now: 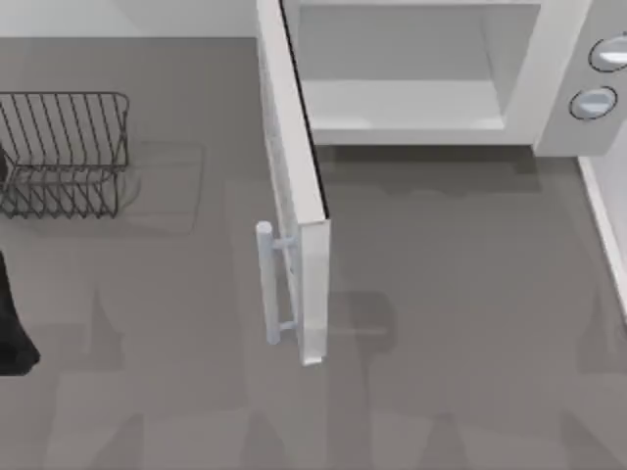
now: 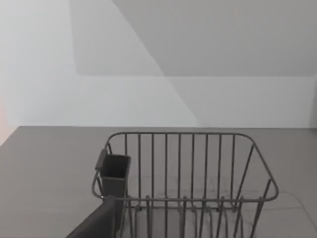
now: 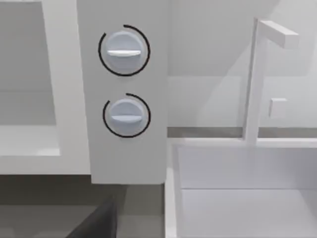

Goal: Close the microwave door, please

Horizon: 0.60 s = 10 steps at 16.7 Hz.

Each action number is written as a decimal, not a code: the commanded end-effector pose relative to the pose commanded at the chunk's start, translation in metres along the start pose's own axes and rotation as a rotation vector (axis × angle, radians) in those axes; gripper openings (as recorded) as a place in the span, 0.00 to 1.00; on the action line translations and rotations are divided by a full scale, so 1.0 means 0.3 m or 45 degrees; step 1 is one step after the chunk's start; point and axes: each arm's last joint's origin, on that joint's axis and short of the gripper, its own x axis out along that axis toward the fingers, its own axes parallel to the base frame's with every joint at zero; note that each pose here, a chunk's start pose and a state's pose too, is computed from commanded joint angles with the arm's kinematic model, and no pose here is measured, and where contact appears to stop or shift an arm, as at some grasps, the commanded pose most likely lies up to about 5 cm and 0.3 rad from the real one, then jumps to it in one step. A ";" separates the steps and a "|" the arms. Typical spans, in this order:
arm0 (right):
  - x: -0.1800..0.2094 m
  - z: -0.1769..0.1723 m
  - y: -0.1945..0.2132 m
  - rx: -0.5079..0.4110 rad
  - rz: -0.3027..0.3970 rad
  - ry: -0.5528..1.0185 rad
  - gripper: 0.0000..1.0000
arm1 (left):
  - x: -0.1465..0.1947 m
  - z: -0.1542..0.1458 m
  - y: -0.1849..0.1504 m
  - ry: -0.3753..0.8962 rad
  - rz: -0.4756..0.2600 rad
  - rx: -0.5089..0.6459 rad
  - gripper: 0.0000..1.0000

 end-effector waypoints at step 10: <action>0.000 0.000 0.000 0.000 0.000 0.000 1.00 | 0.037 0.079 -0.044 0.459 -0.263 0.201 1.00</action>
